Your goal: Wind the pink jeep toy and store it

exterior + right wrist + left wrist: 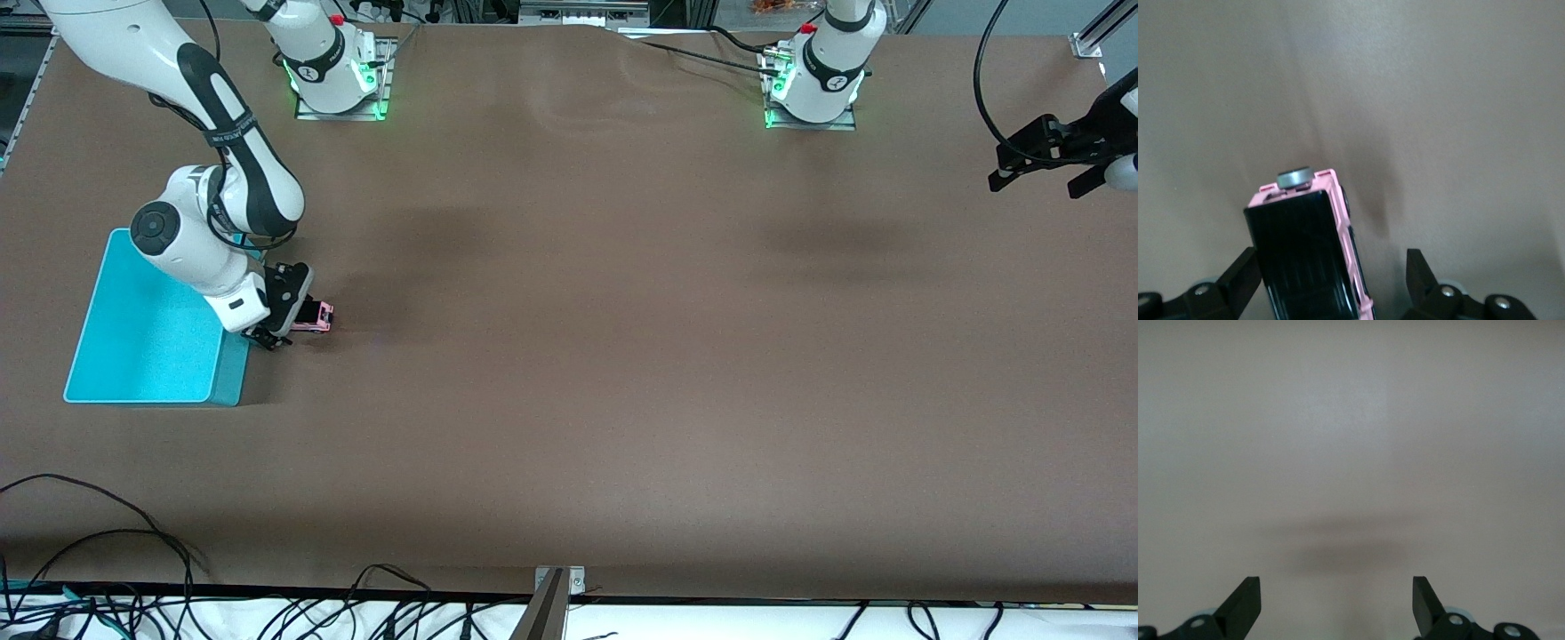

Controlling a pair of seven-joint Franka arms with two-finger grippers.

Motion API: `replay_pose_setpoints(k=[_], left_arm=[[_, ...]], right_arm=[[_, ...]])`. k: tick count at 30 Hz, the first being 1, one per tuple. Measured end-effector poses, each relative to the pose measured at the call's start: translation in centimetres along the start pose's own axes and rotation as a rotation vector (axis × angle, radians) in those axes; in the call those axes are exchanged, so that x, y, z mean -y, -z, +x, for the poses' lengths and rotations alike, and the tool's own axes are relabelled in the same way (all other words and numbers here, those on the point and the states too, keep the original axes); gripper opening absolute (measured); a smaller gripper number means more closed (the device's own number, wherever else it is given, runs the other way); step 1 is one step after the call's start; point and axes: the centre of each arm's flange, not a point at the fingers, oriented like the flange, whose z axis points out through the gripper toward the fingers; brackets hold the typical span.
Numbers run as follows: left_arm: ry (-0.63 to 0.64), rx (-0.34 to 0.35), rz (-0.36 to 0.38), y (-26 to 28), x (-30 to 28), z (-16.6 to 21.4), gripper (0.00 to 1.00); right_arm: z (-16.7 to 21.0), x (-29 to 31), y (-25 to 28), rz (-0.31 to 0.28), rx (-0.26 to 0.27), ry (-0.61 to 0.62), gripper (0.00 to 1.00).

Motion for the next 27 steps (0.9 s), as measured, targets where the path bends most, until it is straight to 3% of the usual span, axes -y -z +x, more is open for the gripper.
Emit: replay_pose_setpoints(k=[4,13,21,27], left_arm=[[0.006,0.0,0.015,0.1,0.4,0.0,1.0],[0.014,-0.011,0.03,0.7,0.9,-0.1,1.0],[0.021,-0.018,0.031,1.2,1.3,-0.2,1.0],[0.022,-0.017,0.031,1.2,1.3,-0.2,1.0]], right_arm=[[0.4,0.1,-0.1,0.001,-0.003,0.006,0.96],[0.5,0.0,0.5,-0.003,-0.004,0.007,0.51],[0.8,-0.5,3.0,0.01,-0.001,0.011,0.51],[1.5,-1.5,8.3,0.069,0.012,0.031,0.51]])
